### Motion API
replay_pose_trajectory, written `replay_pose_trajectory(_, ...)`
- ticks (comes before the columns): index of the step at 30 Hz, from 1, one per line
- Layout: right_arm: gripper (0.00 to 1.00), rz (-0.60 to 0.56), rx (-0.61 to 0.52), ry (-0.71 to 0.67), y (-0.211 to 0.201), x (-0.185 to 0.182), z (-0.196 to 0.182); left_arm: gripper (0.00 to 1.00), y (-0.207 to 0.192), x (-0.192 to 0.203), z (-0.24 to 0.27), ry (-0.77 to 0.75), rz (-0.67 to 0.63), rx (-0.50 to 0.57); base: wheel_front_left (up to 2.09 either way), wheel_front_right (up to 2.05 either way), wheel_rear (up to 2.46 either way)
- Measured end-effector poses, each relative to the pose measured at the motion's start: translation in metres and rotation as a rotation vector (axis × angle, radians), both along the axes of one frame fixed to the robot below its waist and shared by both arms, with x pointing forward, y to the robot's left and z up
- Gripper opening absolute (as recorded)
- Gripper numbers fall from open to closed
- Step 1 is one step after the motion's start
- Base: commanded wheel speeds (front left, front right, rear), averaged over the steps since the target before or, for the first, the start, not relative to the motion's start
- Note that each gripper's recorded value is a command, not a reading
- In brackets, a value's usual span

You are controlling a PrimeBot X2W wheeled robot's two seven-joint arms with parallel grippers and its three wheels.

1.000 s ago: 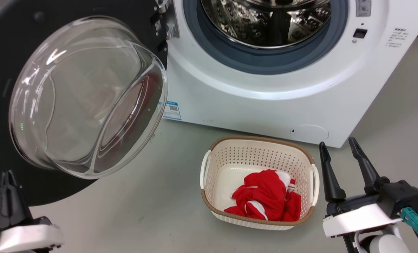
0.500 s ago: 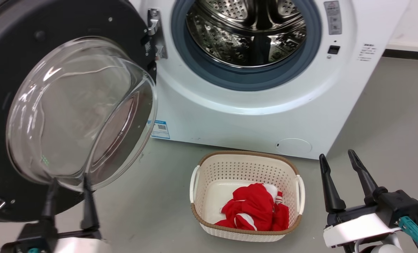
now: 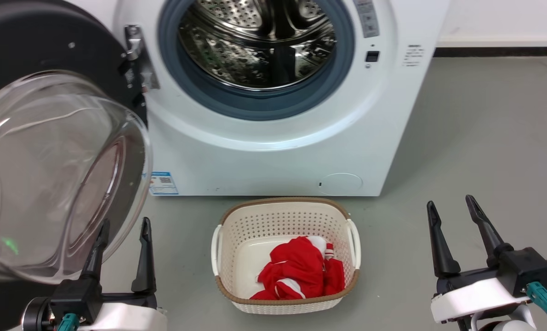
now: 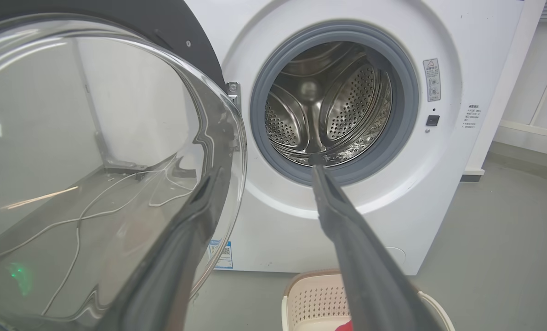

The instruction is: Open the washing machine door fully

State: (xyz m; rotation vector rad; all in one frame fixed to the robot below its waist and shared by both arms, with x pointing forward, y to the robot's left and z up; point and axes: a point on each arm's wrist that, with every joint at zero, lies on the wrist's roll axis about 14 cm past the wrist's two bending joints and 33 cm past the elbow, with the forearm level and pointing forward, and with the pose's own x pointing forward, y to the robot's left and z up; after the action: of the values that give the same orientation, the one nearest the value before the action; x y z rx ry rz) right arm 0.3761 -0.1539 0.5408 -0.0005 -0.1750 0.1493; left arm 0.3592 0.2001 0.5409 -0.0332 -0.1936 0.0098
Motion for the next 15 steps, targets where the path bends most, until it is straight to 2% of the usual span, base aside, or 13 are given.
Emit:
replay_pose_trajectory(7,1.0,-0.063,0.006,0.021,-0.021,-0.013,-0.005,1.0,-0.016,0.015,0.002,-0.007,-0.05,-0.006,0.0,0.0,0.0)
replay_pose_trajectory(15,1.0,-0.076,0.012,0.032,-0.025,-0.016,-0.009,1.0,-0.022,0.02,-0.001,0.002,-0.07,-0.007,0.0,0.0,0.0)
